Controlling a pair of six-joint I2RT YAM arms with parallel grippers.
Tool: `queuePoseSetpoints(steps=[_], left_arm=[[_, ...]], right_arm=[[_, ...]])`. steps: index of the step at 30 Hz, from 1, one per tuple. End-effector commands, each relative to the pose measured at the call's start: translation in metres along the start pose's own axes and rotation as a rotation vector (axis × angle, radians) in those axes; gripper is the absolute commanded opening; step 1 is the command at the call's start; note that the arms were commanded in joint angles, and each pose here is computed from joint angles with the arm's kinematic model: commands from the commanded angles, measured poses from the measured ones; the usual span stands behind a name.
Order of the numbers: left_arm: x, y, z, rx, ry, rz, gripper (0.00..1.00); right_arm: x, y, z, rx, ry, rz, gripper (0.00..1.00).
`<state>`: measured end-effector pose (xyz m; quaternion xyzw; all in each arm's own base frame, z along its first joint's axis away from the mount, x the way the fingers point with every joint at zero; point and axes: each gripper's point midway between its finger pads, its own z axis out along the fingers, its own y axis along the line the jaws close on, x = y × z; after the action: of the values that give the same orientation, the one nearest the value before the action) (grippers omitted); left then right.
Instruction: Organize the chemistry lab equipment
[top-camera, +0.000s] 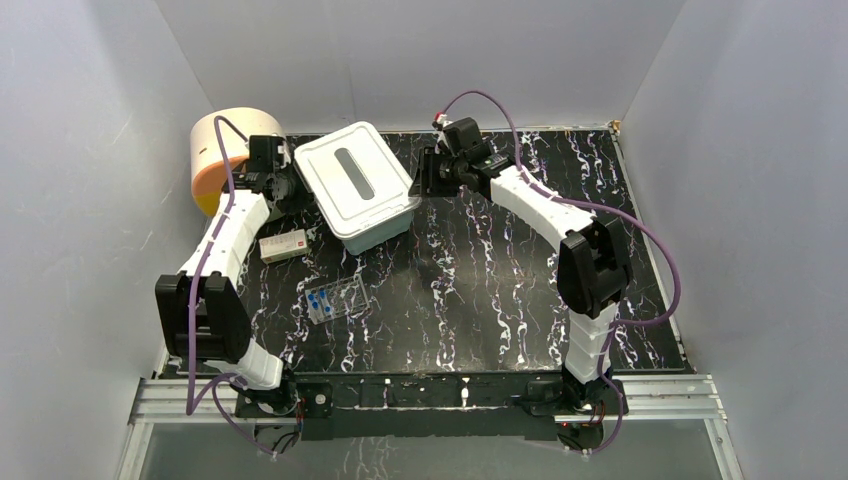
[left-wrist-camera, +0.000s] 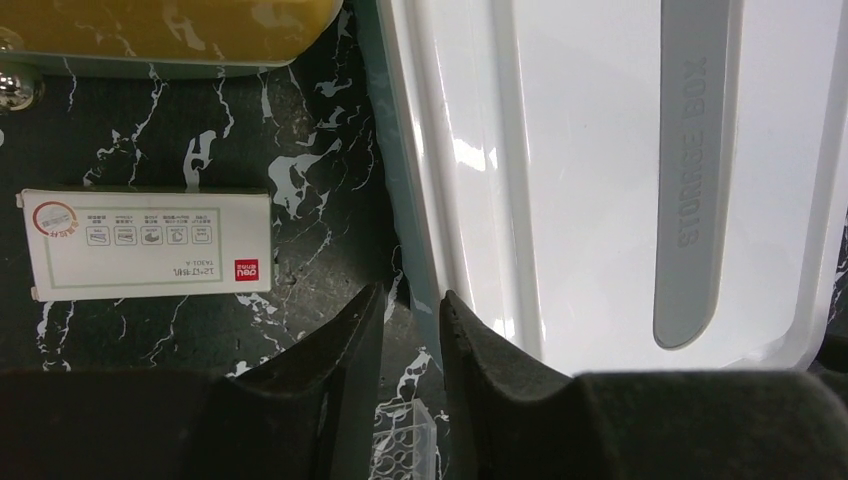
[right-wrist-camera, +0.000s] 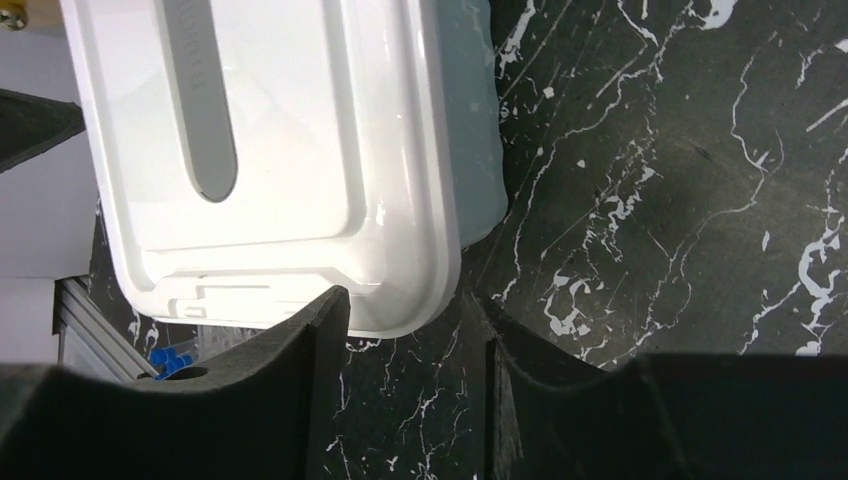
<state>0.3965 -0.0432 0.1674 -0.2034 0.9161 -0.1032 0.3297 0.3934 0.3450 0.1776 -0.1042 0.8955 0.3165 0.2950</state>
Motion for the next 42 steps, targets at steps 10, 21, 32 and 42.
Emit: queuePoseSetpoints(steps=[10, 21, 32, 42], left_arm=[[-0.003, -0.004, -0.007, 0.023, -0.013, 0.028, 0.34], [0.023, 0.016, 0.015, -0.05, 0.078, 0.034, 0.25], [0.028, -0.001, 0.012, 0.035, 0.125, 0.031, 0.26], [0.029, -0.03, 0.007, 0.189, 0.169, 0.039, 0.27]], right_arm=[[-0.013, 0.014, 0.014, -0.058, -0.026, -0.077, 0.5], [-0.005, -0.003, 0.027, 0.118, 0.023, -0.134, 0.46], [-0.005, -0.033, 0.005, 0.36, 0.03, -0.156, 0.48], [0.012, -0.045, -0.018, 0.421, 0.046, -0.133, 0.48]])
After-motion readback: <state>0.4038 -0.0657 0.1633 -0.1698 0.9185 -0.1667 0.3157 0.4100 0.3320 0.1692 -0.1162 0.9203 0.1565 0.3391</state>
